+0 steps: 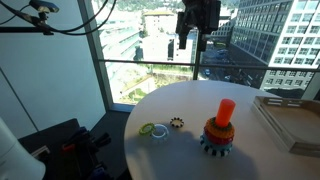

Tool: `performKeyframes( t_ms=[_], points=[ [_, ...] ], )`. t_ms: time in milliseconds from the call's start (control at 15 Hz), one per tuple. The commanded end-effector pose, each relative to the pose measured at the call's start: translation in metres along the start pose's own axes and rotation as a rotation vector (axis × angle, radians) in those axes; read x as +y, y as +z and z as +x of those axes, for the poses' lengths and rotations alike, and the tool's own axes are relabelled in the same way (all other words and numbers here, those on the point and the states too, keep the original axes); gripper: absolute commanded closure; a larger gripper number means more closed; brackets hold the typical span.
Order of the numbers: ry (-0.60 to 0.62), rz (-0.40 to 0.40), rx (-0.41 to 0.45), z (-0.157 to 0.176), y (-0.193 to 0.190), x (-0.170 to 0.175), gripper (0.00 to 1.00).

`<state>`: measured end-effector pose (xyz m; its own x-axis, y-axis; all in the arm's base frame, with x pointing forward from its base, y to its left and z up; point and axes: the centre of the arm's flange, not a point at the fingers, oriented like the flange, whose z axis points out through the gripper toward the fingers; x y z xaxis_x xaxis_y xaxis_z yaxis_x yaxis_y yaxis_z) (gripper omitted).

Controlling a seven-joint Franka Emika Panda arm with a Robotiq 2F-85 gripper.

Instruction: Put the dark green ring around the orange rod

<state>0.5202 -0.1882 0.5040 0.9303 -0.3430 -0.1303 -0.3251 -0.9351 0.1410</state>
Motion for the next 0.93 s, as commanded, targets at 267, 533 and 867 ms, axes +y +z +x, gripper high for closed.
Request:
performKeyframes(
  t_ms=[267, 533, 867],
  points=[
    [-0.111, 0.033, 0.056, -0.056, -0.015, 0.006, 0.00],
    [-0.104, 0.047, 0.059, -0.062, -0.012, 0.003, 0.00],
    [-0.096, 0.033, 0.039, -0.054, -0.008, 0.003, 0.00]
  ],
)
